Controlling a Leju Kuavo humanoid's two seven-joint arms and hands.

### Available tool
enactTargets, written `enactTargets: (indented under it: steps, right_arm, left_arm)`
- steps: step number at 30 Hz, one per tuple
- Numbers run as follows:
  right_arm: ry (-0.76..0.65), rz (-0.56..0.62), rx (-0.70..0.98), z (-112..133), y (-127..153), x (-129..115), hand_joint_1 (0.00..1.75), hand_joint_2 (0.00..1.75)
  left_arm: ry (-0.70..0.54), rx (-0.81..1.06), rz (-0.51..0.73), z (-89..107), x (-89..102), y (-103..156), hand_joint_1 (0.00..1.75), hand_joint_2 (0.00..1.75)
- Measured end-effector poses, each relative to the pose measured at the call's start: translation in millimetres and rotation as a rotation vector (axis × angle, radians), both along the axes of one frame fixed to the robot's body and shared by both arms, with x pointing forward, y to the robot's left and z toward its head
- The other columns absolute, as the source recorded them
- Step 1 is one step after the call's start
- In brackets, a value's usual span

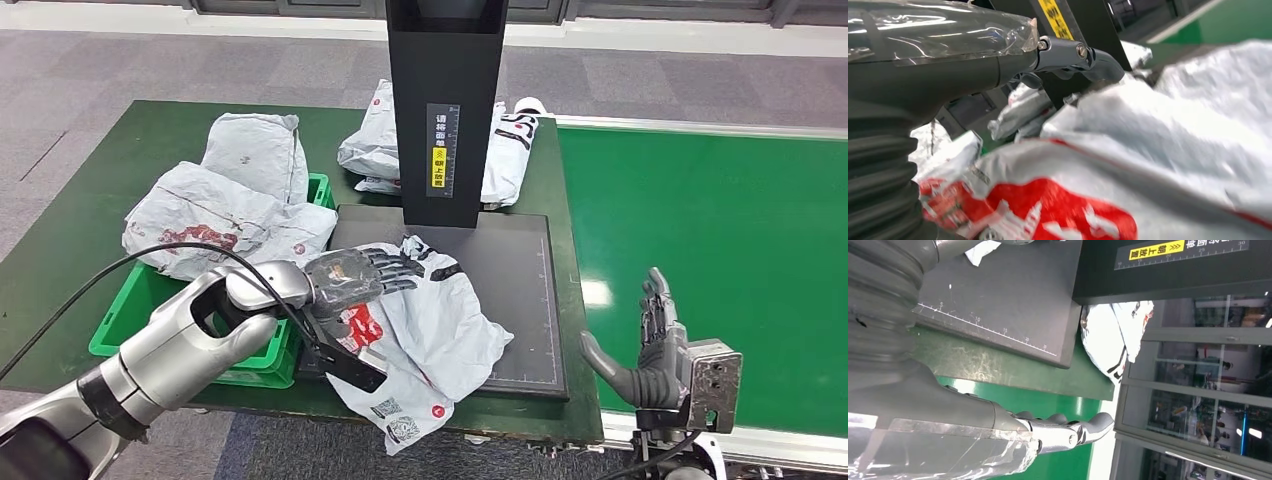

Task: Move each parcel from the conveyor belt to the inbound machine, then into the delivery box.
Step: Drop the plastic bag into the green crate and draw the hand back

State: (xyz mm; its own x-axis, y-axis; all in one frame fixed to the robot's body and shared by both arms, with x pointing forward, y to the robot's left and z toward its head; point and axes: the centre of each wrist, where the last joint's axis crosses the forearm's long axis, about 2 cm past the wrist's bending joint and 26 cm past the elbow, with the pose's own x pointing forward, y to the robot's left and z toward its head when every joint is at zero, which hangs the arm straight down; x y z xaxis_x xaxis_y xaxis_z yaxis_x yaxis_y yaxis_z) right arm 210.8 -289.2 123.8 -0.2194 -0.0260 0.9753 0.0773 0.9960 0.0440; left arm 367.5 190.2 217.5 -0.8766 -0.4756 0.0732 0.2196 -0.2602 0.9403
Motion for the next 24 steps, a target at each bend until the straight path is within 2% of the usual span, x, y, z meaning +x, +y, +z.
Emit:
enactTargets:
  steps: [3,4,7,8,9,24]
  right_arm:
    - [-0.003,-0.005,0.005,1,0,1,0.00,1.75]
    - [-0.004,-0.007,0.006,1,0,1,0.00,1.75]
    - [-0.005,-0.009,0.009,1,0,1,0.00,1.75]
    - [-0.005,-0.009,0.010,1,0,1,0.00,1.75]
    - [-0.006,-0.009,0.011,1,0,2,0.00,1.75]
    - [-0.013,-0.006,0.025,3,4,7,0.00,1.75]
  left_arm:
    - [0.029,0.016,-0.013,-5.7,-0.3,-2,0.00,1.75]
    - [0.035,0.021,-0.017,-7.0,-0.3,-3,0.27,1.75]
    - [0.051,0.038,-0.025,-10.4,-0.3,-6,1.54,1.75]
    - [0.056,0.046,-0.026,-11.7,-0.1,-7,1.71,1.75]
    - [0.062,0.056,-0.027,-13.0,0.3,-8,1.75,1.75]
    - [0.130,0.143,-0.040,-38.0,10.5,-22,1.75,1.75]
